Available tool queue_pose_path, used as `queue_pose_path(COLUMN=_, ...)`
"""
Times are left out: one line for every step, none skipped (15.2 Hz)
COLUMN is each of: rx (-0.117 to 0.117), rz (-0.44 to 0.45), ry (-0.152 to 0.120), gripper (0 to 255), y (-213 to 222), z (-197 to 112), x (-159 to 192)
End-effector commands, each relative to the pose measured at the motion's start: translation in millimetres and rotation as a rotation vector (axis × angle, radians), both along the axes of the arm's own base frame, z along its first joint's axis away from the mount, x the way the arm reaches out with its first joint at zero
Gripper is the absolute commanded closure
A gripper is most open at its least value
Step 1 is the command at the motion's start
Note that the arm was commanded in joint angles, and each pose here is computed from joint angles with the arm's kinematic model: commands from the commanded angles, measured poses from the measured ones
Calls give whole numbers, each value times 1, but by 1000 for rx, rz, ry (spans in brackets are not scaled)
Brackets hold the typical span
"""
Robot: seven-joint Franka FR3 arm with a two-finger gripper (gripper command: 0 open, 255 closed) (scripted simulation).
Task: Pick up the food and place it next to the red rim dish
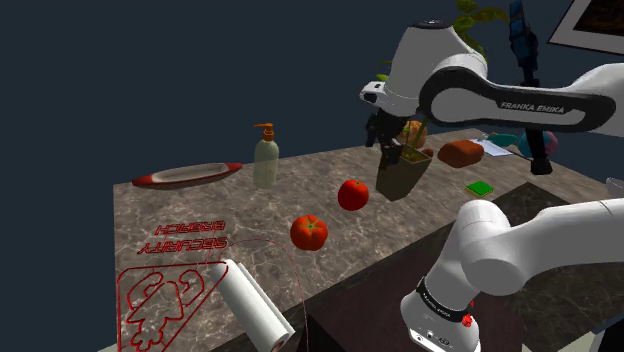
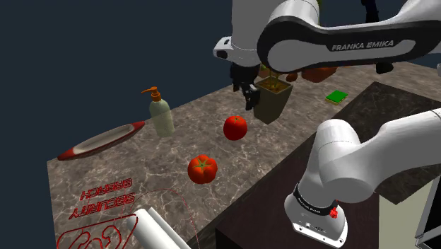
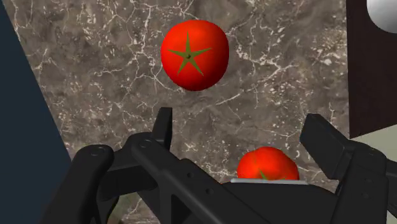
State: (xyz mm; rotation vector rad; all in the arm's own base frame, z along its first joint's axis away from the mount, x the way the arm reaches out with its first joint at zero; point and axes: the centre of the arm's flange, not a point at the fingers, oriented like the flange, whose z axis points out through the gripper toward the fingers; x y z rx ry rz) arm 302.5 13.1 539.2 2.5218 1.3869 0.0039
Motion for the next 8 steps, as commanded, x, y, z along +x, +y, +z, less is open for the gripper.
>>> queue_pose_path(rx=-105, rz=348, ry=34, gripper=0, y=4, z=-32, x=-8)
queue_pose_path(rx=-152, rz=505, ry=48, gripper=0, y=2, z=-46, x=-12)
queue_pose_path(rx=-200, rz=663, ry=62, gripper=0, y=-1, z=-60, x=-16)
queue_pose_path(rx=-247, rz=820, ry=76, gripper=0, y=-5, z=-74, x=-20)
queue_pose_path(rx=-294, rz=977, ry=90, gripper=0, y=-10, z=-88, x=-24)
queue_pose_path(rx=-341, rz=1134, ry=104, gripper=0, y=-17, z=-101, x=-26)
queue_pose_path(rx=-388, rz=1291, ry=118, gripper=0, y=-24, z=-114, x=-28)
queue_pose_path(rx=-399, rz=1327, ry=121, gripper=0, y=-26, z=-117, x=-28)
